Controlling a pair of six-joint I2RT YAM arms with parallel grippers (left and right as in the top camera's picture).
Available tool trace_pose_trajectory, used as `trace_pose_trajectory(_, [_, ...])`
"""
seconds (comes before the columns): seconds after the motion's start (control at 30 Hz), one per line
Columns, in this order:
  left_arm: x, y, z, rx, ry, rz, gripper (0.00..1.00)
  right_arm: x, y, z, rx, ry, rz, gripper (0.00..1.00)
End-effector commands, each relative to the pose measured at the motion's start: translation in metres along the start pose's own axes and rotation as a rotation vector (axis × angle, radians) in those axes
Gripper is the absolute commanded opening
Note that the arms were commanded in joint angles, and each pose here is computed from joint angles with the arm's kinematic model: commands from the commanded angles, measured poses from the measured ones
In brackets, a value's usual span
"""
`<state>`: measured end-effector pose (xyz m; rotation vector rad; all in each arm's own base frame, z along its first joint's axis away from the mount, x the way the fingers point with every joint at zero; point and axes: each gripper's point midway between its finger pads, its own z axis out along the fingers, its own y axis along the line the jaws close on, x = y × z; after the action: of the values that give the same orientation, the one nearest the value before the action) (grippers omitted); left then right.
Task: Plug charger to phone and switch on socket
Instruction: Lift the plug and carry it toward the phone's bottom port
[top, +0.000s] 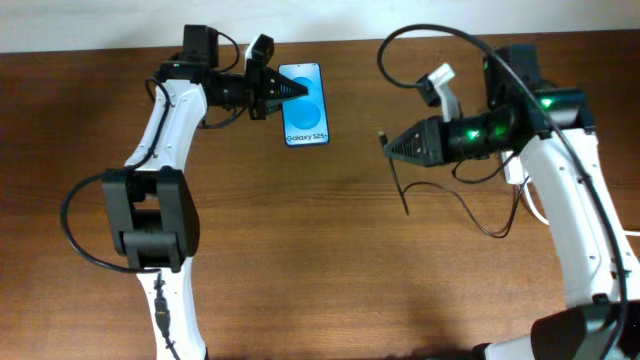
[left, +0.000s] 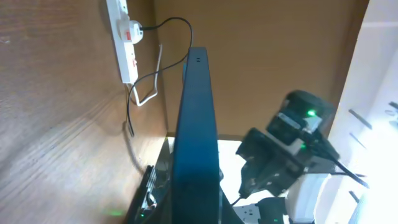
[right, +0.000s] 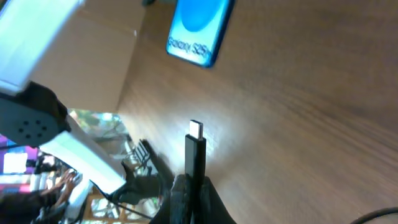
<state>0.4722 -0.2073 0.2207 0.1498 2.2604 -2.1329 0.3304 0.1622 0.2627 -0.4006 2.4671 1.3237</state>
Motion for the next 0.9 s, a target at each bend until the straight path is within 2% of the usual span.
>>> trace_pose_trajectory(0.0, [0.005,-0.028,-0.002,0.050,0.017,0.071,0.00,0.017,-0.013,0.017,-0.059,0.016,0.073,0.04])
trace_pose_trajectory(0.3, [0.003,-0.028,-0.001,0.051,0.018,0.077,0.00,0.029,-0.035,0.058,-0.108,0.006,0.181,0.04])
trace_pose_trajectory(0.6, [0.004,-0.031,-0.001,0.065,0.028,-0.019,0.00,0.009,0.006,0.105,-0.109,-0.022,0.095,0.04])
trace_pose_trajectory(0.87, [-0.003,-0.035,-0.001,0.065,0.028,-0.018,0.00,0.006,0.033,0.123,-0.144,-0.032,0.070,0.04])
